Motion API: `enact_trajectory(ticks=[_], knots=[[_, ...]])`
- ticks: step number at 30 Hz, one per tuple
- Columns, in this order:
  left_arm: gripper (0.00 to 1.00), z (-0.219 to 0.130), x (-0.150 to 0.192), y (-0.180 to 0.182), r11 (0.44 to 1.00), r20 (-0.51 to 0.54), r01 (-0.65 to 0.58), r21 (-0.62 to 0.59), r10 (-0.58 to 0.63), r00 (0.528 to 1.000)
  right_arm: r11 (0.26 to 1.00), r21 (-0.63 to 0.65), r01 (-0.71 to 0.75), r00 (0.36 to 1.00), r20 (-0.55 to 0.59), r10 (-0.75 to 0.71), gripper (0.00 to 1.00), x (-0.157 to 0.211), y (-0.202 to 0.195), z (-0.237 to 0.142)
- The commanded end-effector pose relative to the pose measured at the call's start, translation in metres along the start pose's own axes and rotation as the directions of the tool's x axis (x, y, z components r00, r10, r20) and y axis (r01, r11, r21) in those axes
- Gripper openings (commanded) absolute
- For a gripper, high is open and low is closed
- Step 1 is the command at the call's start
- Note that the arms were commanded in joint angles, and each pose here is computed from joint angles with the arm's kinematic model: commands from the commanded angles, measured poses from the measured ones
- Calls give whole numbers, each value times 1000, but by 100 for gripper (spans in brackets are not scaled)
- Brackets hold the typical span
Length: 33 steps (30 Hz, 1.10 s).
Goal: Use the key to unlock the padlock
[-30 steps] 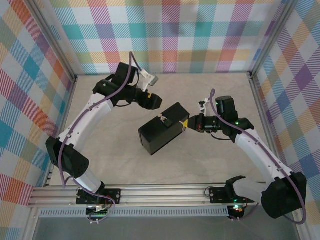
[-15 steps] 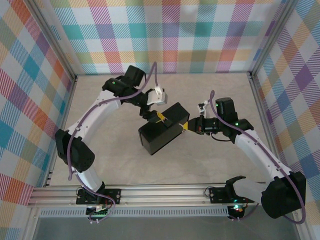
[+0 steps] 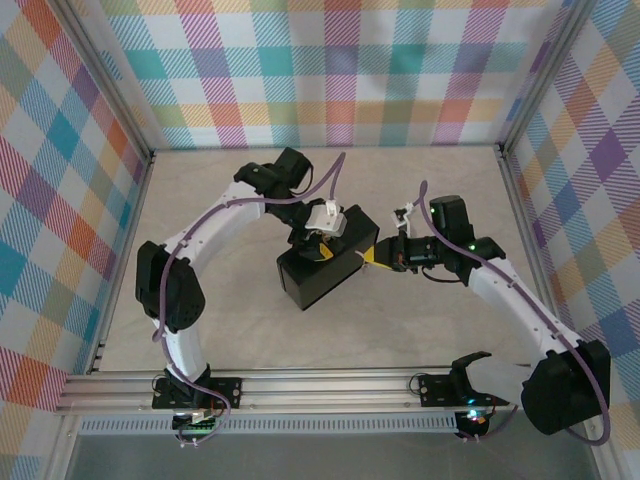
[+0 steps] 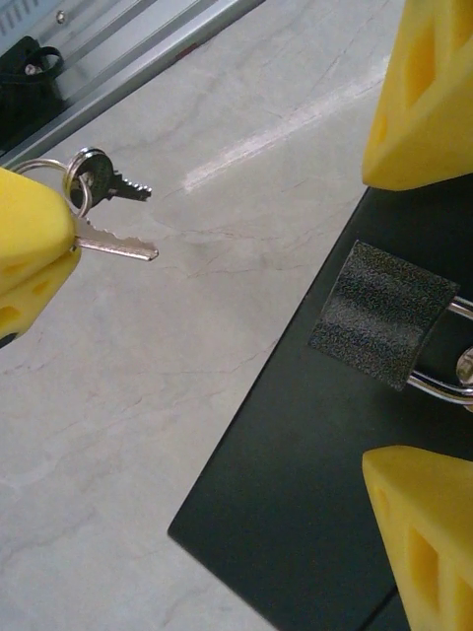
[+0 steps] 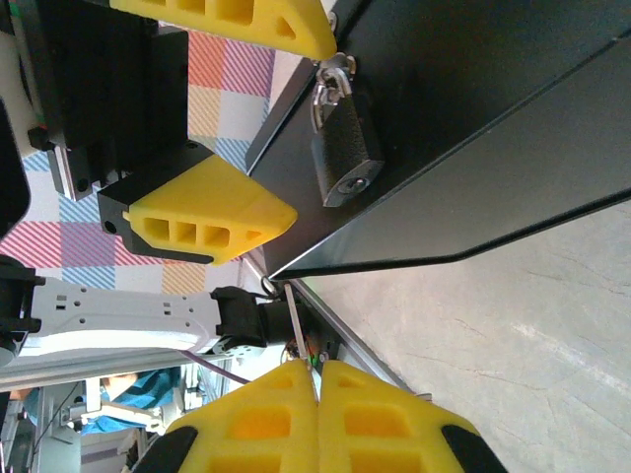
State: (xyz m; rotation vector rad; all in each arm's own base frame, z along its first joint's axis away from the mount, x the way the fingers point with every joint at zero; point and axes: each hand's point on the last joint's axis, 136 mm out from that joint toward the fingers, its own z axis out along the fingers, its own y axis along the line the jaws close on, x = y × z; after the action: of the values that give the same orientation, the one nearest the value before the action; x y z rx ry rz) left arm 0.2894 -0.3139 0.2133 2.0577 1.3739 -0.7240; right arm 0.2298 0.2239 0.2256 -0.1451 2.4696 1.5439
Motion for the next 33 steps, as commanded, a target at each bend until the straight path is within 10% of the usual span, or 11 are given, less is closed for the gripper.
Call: enact_trajectory(ticks=[1,33], knots=[[67,8,8,-8,999,2,-13,49,13,1000,1000,-8,-22,999,-23,22,6,1,-2,1],[37,18,2,-11,995,36,84,57,-86,996,992,-113,-63,998,-27,60,6,-12,-13,21]])
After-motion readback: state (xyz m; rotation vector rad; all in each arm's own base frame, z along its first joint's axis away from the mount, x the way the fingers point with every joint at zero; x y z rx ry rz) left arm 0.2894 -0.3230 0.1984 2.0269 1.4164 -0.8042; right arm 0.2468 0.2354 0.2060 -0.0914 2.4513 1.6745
